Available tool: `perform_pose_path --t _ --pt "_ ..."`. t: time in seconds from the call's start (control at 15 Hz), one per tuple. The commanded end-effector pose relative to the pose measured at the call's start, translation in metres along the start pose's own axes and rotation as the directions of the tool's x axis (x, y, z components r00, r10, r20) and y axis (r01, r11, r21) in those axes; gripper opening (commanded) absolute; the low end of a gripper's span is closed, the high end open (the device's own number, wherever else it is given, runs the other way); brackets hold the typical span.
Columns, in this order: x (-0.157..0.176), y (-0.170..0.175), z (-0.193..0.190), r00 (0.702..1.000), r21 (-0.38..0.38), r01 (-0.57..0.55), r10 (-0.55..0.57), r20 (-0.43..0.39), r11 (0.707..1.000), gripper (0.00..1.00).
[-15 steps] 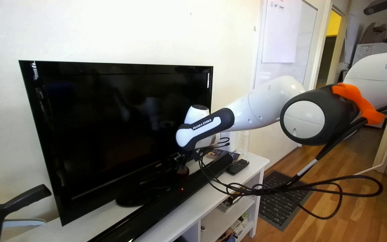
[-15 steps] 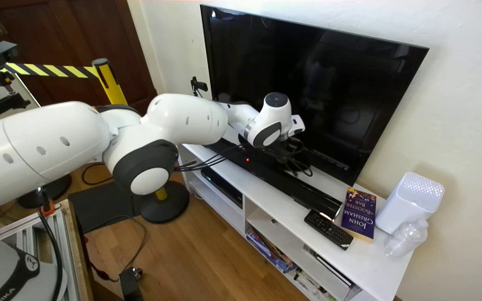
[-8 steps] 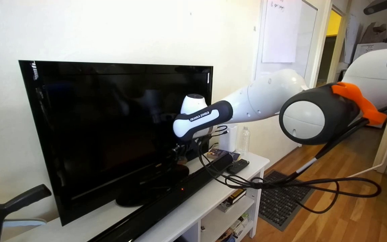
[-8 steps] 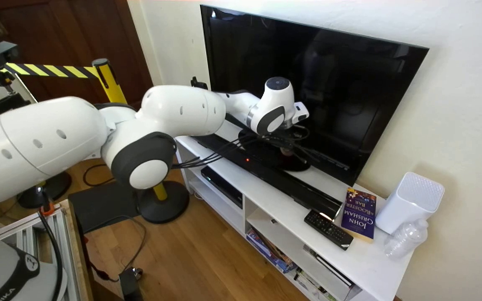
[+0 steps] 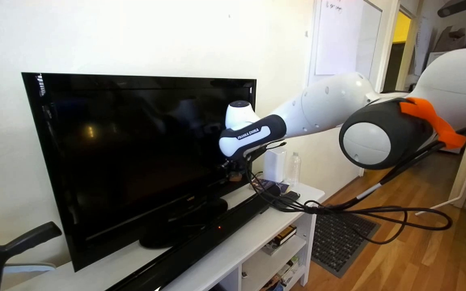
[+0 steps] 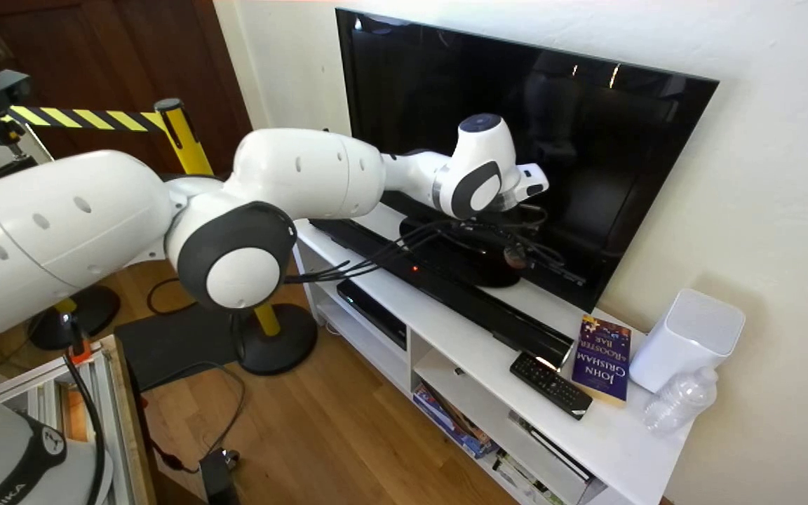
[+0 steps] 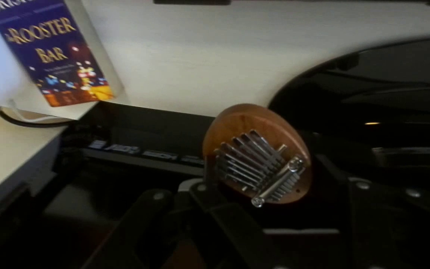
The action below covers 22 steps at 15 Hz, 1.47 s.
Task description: Move the brown object forward
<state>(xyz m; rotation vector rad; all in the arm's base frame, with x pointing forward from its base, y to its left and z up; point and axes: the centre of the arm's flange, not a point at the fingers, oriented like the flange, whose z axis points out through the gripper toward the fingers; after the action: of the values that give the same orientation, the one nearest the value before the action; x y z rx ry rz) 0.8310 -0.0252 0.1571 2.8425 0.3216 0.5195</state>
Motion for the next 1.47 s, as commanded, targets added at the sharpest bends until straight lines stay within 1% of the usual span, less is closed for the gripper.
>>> perform_pose_path --t 0.0,0.07,0.13,0.27,0.53,0.73,0.93,1.07,1.2,1.4 --pt "-0.041 0.023 -0.031 0.988 -0.129 -0.150 0.154 0.019 0.980 0.39" --pt "-0.050 0.029 -0.032 0.979 -0.152 -0.196 0.202 0.026 0.969 0.39" --pt "-0.052 0.030 -0.027 0.969 -0.171 -0.238 0.246 0.030 0.956 0.39" --pt "-0.069 0.034 -0.020 0.944 -0.201 -0.312 0.326 0.045 0.929 0.39" --pt "-0.096 0.025 -0.009 0.904 -0.206 -0.404 0.423 0.056 0.891 0.39" --pt "-0.104 0.016 -0.007 0.885 -0.214 -0.446 0.464 0.043 0.869 0.39" --pt "-0.109 0.012 -0.010 0.862 -0.243 -0.486 0.507 0.025 0.839 0.39" --pt "-0.116 0.012 -0.012 0.846 -0.293 -0.500 0.532 0.036 0.815 0.39" --pt "-0.123 0.014 -0.016 0.833 -0.326 -0.511 0.551 0.040 0.795 0.39" --pt "-0.133 0.013 -0.023 0.819 -0.331 -0.528 0.571 0.044 0.782 0.39"
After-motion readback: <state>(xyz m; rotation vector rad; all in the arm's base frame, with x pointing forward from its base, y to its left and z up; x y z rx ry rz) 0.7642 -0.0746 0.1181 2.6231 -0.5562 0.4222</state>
